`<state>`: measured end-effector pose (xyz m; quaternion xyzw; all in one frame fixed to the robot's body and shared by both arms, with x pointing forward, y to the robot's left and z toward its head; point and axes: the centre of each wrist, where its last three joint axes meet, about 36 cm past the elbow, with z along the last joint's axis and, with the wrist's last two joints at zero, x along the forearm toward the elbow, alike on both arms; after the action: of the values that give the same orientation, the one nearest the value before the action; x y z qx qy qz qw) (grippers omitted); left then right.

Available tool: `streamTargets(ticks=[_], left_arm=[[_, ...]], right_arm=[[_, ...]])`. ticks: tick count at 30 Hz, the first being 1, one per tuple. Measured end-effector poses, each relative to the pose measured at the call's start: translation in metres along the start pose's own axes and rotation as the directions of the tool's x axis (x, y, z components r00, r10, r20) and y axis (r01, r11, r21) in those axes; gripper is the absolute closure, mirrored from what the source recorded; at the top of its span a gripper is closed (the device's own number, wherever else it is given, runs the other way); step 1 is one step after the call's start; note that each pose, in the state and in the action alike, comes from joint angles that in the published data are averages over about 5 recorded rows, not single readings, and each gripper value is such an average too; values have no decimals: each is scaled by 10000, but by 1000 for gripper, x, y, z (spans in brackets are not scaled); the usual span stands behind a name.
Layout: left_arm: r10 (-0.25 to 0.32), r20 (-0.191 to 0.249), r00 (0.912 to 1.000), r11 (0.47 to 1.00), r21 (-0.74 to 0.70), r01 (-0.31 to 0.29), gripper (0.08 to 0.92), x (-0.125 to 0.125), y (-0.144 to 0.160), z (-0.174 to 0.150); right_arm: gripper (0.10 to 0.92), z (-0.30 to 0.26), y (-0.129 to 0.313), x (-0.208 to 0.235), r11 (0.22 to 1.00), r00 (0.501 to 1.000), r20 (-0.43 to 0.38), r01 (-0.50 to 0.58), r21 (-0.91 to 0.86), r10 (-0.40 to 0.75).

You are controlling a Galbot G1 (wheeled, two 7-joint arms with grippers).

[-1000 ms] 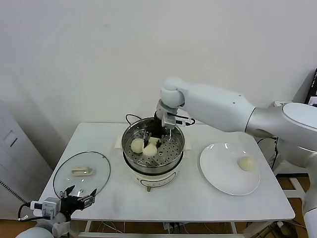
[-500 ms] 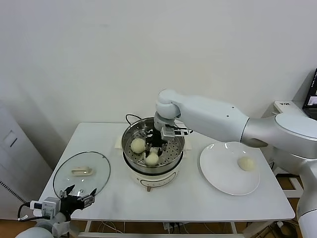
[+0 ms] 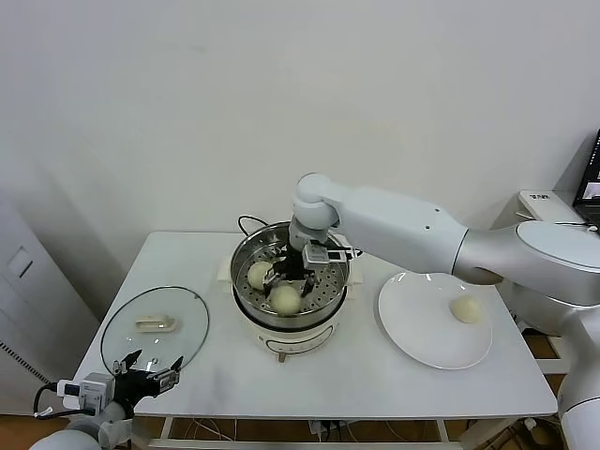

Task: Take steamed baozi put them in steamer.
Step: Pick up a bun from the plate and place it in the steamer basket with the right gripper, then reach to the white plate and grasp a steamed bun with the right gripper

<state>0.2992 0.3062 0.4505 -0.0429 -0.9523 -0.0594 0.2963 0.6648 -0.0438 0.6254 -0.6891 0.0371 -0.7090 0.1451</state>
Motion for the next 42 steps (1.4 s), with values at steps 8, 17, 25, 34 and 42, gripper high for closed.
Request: streamTargets(ticks=[8, 17, 25, 34, 42], left_arm=[[-53, 38, 10000, 10000, -21, 53, 177, 0, 1, -1], [-71, 88, 9999, 10000, 21, 71, 177, 3, 1, -2], [-147, 189, 9997, 9998, 117, 144, 177, 5, 2, -4], [-116, 266, 9996, 9998, 133, 113, 177, 7, 2, -6], [-100, 304, 9995, 9999, 127, 96, 177, 9, 1, -8]], right_arm=[[200, 22, 35, 50, 9945, 9981, -613, 9, -1048, -74], [200, 48, 123, 114, 9332, 9964, -808, -63, -3593, -244], [200, 46, 215, 143, 7101, 9878, -1257, -231, -7037, -925], [200, 22, 309, 147, 3883, 9740, -1331, -526, -9200, -1834], [200, -5, 377, 128, 1964, 9684, -1059, -613, -9786, -2258]])
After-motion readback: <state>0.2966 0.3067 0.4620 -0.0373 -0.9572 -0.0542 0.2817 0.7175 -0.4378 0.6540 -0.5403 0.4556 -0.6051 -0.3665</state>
